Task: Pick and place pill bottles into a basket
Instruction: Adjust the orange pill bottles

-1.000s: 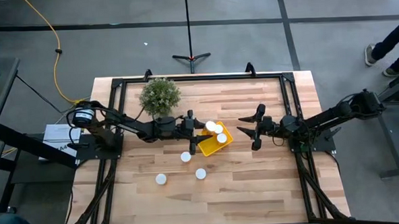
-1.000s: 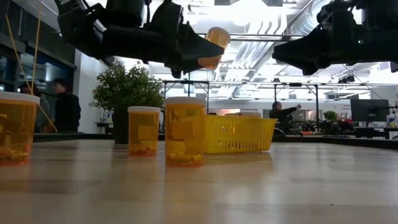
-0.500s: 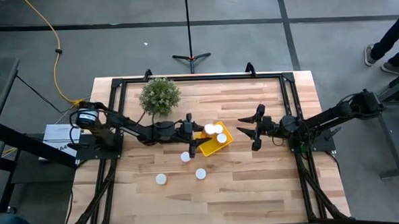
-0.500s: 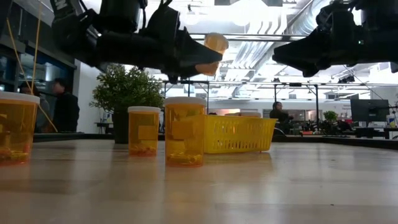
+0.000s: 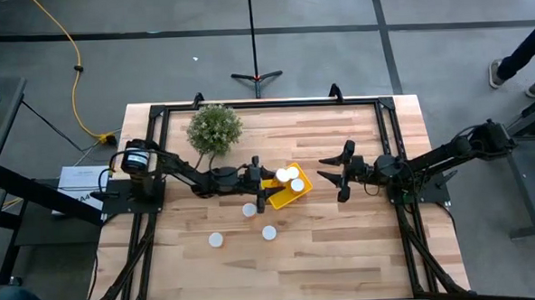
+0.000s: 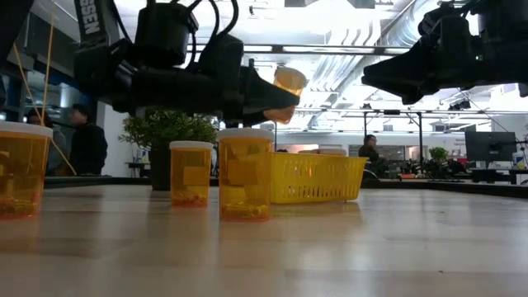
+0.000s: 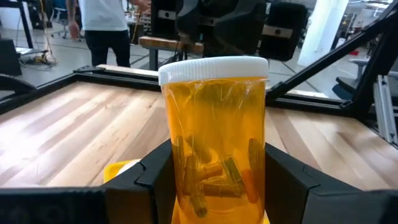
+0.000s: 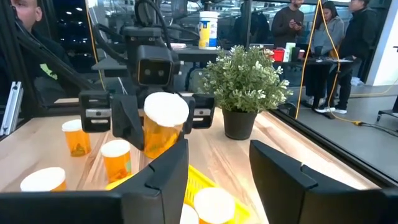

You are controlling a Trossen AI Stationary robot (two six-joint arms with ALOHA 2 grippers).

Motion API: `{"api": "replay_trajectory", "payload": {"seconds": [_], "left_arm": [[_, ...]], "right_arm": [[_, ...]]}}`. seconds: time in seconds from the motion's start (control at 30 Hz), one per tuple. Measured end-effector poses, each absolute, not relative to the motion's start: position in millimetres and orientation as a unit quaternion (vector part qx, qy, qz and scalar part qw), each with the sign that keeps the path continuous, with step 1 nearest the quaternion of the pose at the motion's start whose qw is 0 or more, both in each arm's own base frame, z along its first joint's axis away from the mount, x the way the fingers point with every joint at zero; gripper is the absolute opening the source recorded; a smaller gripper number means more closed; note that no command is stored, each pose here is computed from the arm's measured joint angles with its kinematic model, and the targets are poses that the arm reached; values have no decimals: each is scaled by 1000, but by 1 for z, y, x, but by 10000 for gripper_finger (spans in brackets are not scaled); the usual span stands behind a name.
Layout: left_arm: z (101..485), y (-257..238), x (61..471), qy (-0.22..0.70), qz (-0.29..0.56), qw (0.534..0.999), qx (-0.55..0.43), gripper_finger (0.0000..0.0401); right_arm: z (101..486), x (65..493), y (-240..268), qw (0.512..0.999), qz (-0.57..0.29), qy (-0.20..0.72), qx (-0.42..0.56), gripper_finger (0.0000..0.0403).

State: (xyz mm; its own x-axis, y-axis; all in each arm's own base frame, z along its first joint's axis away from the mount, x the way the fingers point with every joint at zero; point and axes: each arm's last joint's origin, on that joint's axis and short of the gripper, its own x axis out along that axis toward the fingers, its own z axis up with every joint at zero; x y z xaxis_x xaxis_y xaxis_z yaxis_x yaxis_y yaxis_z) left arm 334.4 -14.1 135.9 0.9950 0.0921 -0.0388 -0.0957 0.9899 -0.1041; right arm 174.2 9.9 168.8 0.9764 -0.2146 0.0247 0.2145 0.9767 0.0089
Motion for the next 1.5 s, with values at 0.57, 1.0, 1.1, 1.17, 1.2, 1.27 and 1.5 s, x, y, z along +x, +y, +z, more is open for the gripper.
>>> {"api": "replay_trajectory", "payload": {"seconds": [0.57,1.0,1.1,1.17,1.2,1.27,1.5], "left_arm": [[129,-14,335,28,49,997,-51,218],[131,-15,335,19,24,999,-31,218],[132,-15,335,18,22,999,-31,218],[132,-15,335,18,22,999,-28,218],[132,-15,335,17,20,999,-27,218],[133,-16,336,16,14,999,-27,218],[133,-16,336,14,13,999,-27,218]], "right_arm": [[164,175,7,994,-100,6,49,175],[163,201,7,994,-83,4,67,312],[161,213,10,997,-55,-13,50,315],[157,222,11,998,-48,-10,39,316],[154,226,11,998,-49,-2,36,316],[150,236,12,999,-42,9,22,316],[152,263,13,1000,-17,6,12,316]]}}
